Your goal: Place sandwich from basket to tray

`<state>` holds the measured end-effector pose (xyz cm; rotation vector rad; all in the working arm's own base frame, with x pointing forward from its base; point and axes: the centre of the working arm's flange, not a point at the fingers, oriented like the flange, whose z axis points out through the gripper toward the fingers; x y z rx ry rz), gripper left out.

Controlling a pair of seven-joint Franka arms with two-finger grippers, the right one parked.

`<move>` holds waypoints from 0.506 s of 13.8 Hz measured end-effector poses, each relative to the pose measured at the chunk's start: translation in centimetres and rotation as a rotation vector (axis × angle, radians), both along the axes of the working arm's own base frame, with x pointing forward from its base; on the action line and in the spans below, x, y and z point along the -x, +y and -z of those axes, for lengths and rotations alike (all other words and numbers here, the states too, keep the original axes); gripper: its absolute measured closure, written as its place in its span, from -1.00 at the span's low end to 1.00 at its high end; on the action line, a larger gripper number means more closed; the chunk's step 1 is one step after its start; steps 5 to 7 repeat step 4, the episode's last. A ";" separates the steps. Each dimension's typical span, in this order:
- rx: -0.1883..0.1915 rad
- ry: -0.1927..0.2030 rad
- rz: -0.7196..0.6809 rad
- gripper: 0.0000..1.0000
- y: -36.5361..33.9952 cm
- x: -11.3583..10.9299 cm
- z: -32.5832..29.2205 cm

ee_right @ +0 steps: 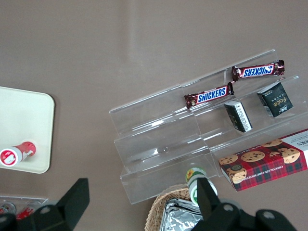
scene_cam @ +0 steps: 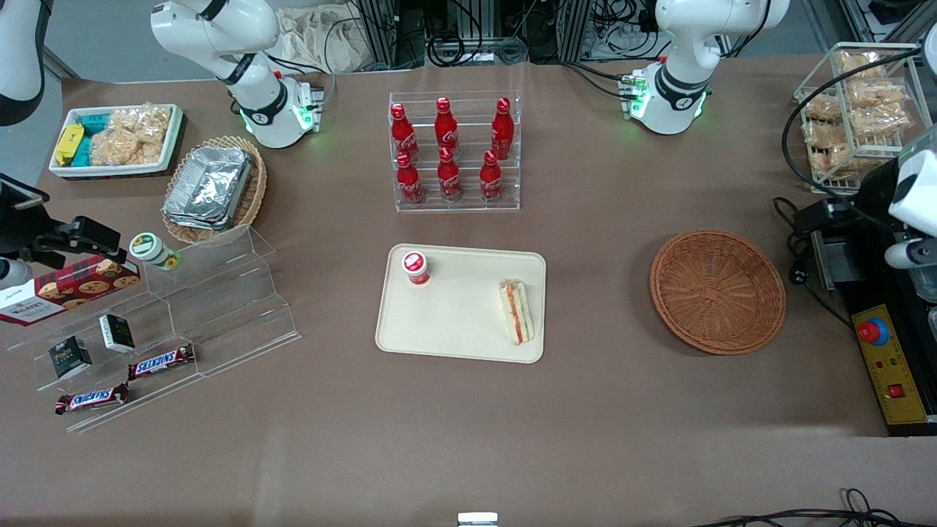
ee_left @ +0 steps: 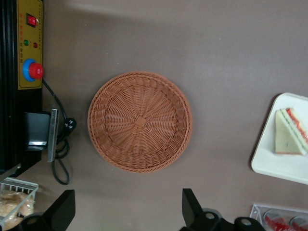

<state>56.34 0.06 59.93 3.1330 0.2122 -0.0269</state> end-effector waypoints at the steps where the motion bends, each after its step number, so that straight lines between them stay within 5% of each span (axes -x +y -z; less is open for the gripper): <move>1: 0.001 0.005 0.017 -1.00 0.2 0.4 -0.2; 7: 0.001 -0.001 0.056 -1.00 0.1 0.6 -0.9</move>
